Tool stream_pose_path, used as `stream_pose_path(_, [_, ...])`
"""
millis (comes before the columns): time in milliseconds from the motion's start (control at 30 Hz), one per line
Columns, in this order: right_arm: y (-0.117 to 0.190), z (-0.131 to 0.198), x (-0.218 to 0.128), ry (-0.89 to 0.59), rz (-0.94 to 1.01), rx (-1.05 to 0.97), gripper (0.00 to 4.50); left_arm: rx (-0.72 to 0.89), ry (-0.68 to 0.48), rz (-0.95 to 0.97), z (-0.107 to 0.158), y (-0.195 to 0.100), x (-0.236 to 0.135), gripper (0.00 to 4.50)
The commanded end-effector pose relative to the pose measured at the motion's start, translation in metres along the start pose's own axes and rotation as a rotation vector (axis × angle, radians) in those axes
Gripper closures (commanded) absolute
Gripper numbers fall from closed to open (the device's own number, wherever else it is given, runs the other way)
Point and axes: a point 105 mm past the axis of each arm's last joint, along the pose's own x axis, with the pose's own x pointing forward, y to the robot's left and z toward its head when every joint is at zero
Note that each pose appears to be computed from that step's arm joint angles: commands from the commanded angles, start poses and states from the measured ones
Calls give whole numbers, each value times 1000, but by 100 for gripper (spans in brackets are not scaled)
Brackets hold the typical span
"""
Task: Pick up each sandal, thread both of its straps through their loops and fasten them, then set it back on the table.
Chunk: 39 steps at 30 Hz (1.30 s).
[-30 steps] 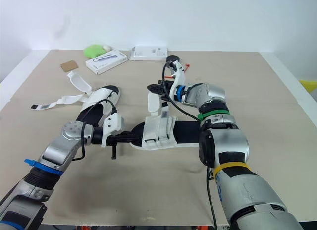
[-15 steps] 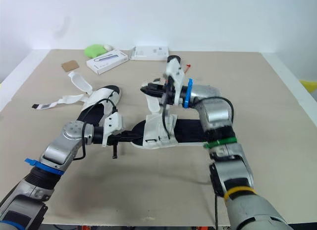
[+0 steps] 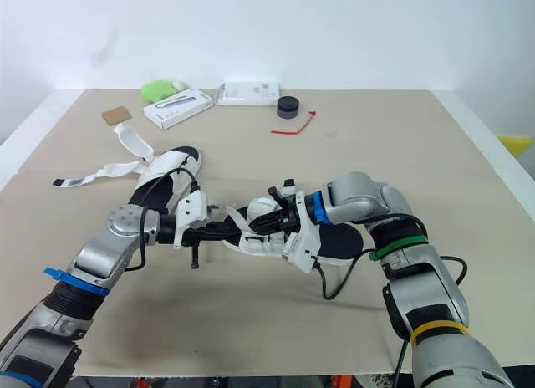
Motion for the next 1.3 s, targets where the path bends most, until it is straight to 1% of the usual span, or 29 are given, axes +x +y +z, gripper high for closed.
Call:
stream_pose_path(33, [5,-11,-8,56,0,-6,441,-17,10,-2,-4,-2,-1,450])
stream_pose_path(167, [1,-16,-8,69,-39,-24,441,-19,10,-1,-4,-2,-2,450])
stream_pose_path(367, [-8,-25,-14,100,-61,-107,441,-17,9,-1,-3,-1,-1,450])
stream_pose_path(567, [-25,-24,-23,73,-188,-106,441,-19,9,-2,-3,-1,-2,450])
stream_pose_path(667, [-28,-20,-25,58,-202,-142,441,-41,-11,1,0,0,-3,450])
stream_pose_path(767, [-25,-20,-24,54,-190,-140,441,-41,-17,-4,1,1,-3,450])
stream_pose_path(933, [-32,-21,-21,44,-225,-100,441,-39,-17,-9,2,1,-3,450])
stream_pose_path(1067, [-27,-16,-18,-15,-247,50,441,-37,-14,-11,1,1,-3,450])
stream_pose_path(1133, [-31,-17,-19,-18,-285,121,371,-38,-13,-13,1,1,-3,450])
stream_pose_path(1167, [-33,-15,-21,-25,-284,134,349,-38,-12,-14,1,1,-3,450])
stream_pose_path(1200, [-35,-14,-22,-30,-281,145,309,-38,-12,-14,1,1,-2,450])
stream_pose_path(1233, [-37,-14,-23,-28,-284,166,250,-38,-11,-15,1,0,-2,450])
stream_pose_path(1267, [-39,-14,-25,-25,-288,195,211,-38,-11,-16,1,0,-2,450])
stream_pose_path(1300, [-42,-14,-29,-23,-297,234,154,-39,-11,-17,0,0,-2,450])
